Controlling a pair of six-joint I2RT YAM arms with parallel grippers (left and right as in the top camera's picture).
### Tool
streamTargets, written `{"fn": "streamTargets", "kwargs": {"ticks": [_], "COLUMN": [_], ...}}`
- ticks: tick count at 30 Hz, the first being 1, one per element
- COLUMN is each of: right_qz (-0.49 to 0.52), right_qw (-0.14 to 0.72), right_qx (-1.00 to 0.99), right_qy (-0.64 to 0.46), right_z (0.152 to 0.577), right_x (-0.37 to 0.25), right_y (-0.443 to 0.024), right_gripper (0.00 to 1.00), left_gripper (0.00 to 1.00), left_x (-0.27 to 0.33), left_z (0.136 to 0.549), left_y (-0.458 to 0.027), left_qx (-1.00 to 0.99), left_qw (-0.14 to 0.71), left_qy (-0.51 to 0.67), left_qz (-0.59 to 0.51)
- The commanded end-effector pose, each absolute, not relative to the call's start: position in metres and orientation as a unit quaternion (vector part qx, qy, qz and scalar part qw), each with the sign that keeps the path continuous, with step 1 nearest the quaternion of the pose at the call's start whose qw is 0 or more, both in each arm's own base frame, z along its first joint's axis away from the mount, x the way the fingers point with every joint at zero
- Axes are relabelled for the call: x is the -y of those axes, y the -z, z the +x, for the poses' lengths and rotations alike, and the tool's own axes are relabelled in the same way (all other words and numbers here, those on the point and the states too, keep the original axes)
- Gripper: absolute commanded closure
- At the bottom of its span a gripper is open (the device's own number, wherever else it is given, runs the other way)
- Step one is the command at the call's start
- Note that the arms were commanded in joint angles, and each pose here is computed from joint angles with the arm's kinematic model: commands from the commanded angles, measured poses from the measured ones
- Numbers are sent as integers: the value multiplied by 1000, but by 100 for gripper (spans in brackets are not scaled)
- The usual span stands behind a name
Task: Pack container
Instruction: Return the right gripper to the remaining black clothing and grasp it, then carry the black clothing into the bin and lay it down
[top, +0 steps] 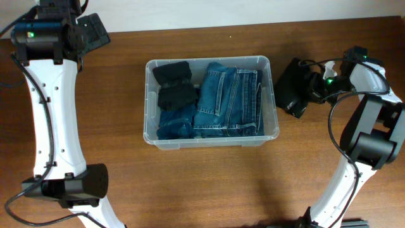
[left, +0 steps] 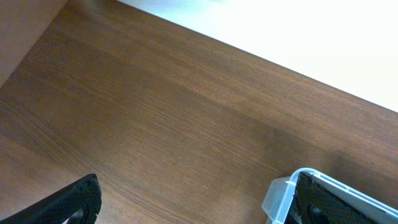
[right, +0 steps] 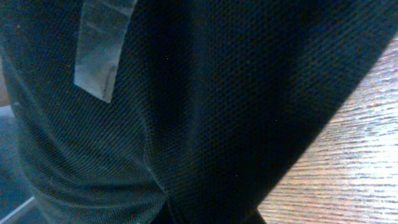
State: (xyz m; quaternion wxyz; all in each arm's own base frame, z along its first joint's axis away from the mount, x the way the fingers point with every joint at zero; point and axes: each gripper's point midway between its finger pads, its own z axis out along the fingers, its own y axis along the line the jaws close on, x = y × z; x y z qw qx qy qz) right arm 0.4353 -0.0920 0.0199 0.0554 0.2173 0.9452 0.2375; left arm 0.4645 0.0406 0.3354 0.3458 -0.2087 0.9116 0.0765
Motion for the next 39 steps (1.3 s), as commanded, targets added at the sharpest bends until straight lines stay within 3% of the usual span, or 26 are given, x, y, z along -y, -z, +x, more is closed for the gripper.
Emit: {"fn": "streamTargets", "kwargs": {"ticks": [1,9,19,26,32,39], "right_qz": [200,149,66,-17,-101,-128], "right_qw": [83,218,365,344,292,215], "right_qx": [-952,-947,-906,-905,-905,-909], "right_qy": [-217,-185,-203,-249,-293,-332], "right_z": [440,442,377,351,347,353], "right_x": [94,102,28,-55,-139,-221], "right_y": [-50,-191,-349,-364,-347,-308], "right_gripper": [96,96,96,96,96,96], "left_gripper": [1,0,0,1,1,0], "left_x": [-43,-43,-43,-43,-43,-43], "left_z": [466,466,466,466,466,466], "left_y": [-331,-331,-331,-331,-331,-331], "left_qx": [-911,-911,-911,-911,-911,-911], "left_qw": [342,342,342,342,342,342], "left_qy": [-76,-76,-76,-76,-76,-76], "left_qz": [-217,-217,-217,-217,-217,-217]}}
